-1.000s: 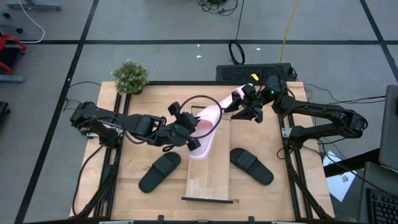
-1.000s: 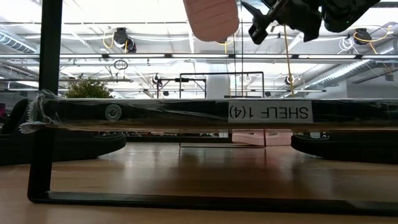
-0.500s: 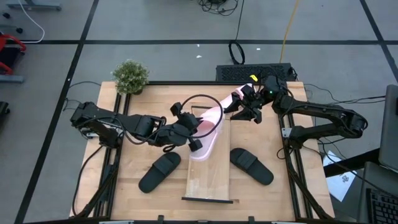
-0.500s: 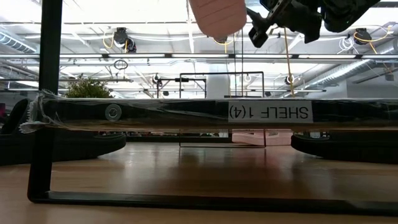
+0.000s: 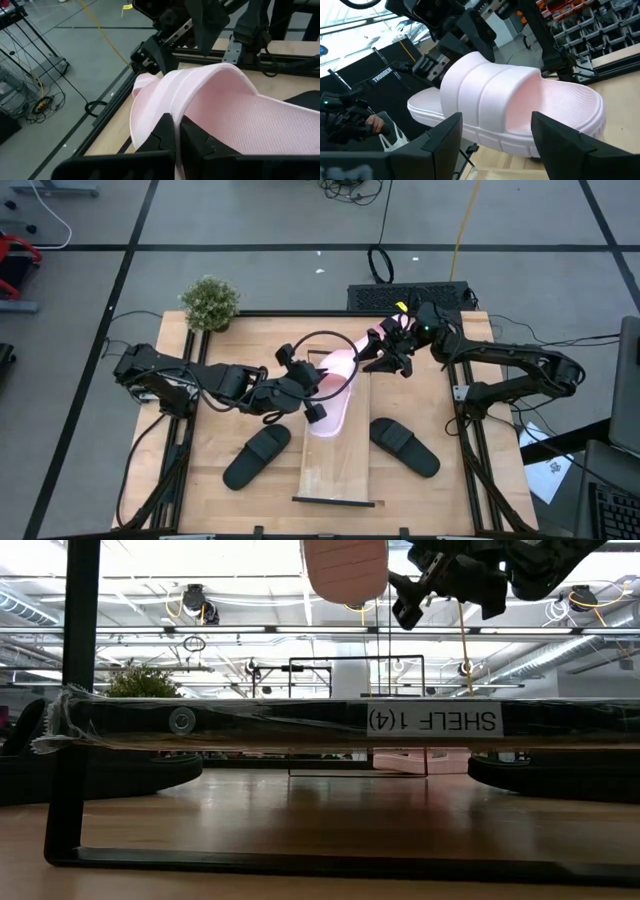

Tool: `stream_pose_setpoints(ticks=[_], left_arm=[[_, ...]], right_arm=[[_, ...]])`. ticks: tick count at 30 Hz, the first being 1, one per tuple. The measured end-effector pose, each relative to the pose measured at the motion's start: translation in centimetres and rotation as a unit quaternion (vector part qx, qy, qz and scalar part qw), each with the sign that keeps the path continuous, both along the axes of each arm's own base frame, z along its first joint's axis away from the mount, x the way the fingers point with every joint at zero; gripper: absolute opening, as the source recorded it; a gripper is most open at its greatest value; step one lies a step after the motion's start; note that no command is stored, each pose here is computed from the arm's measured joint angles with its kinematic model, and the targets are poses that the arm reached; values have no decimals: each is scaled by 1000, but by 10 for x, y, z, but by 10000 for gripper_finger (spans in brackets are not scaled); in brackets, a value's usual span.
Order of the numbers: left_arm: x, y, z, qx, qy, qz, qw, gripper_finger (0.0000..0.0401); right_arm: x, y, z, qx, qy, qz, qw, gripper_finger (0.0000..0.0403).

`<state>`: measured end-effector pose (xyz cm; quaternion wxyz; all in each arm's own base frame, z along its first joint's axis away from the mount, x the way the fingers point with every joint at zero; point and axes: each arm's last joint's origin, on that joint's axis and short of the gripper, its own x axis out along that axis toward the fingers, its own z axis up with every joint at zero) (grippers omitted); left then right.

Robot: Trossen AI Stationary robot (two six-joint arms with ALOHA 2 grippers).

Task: Pick and place slides into the shelf
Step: Put the left pink slide on the shelf

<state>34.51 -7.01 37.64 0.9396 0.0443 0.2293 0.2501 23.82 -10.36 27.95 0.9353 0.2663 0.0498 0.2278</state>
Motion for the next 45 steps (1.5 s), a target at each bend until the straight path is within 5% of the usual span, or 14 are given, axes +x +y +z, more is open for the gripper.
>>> stream_pose_setpoints(ticks=[26, 45], left_arm=[[5, 17, -1, -4, 10, -4, 1000, 0], [11, 32, 5, 2, -14, -2, 1000, 0]], right_arm=[[5, 17, 6, 24, -10, 47, 999, 220], [5, 17, 5, 6, -15, 58, 998, 57]])
